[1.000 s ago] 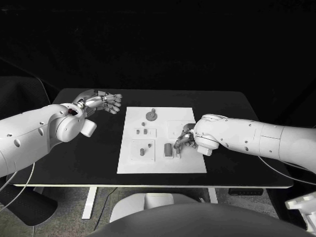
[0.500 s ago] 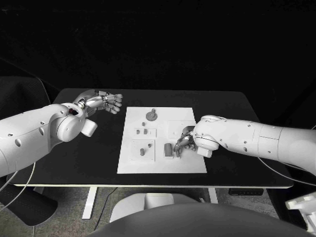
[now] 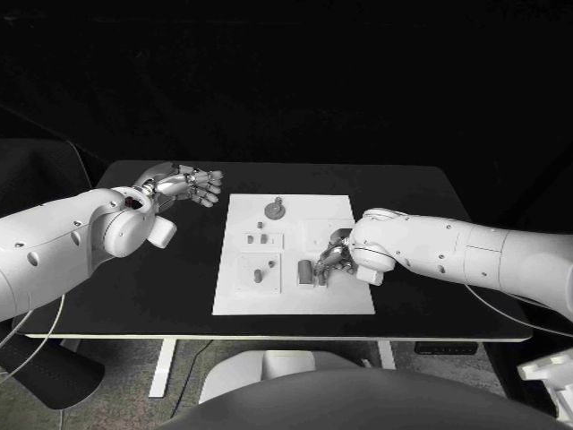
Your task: Assemble the parts on the task board
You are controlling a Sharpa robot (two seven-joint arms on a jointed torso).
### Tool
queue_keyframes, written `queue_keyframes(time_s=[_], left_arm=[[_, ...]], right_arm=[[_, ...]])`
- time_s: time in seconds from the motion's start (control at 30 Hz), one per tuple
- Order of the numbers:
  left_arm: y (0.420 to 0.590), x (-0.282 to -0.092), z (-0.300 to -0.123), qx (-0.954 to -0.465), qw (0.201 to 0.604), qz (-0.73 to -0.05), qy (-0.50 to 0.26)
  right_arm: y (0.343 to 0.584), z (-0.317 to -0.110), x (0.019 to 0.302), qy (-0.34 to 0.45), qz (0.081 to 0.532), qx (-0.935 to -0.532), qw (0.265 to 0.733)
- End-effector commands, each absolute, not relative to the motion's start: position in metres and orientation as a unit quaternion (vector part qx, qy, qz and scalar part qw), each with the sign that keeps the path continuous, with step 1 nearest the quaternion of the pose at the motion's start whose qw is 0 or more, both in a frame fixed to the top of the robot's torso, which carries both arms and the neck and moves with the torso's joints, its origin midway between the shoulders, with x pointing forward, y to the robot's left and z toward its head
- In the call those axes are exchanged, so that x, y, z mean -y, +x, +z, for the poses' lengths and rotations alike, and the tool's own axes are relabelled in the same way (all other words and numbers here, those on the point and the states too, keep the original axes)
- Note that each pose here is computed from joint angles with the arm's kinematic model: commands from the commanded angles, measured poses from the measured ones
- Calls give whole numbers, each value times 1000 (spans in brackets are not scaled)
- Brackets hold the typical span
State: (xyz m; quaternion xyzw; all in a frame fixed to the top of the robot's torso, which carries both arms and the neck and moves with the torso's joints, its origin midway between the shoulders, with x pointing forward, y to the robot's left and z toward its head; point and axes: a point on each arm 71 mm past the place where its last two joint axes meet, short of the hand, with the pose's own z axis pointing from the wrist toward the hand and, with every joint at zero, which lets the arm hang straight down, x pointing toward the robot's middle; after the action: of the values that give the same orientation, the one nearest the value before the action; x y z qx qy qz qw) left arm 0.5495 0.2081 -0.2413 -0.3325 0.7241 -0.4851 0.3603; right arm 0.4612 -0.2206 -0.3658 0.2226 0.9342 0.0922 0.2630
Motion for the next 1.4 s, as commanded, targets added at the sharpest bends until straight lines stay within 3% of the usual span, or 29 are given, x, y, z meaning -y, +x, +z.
queue_keyframes(time_s=[0.03,1.4], left_arm=[[549,-206,-240,-725,356,-490,-327],[549,-206,-240,-728,352,-489,-327]], right_arm=[[456,-373,221,213,87,-942,242],[462,-375,227,219,73,-932,279]])
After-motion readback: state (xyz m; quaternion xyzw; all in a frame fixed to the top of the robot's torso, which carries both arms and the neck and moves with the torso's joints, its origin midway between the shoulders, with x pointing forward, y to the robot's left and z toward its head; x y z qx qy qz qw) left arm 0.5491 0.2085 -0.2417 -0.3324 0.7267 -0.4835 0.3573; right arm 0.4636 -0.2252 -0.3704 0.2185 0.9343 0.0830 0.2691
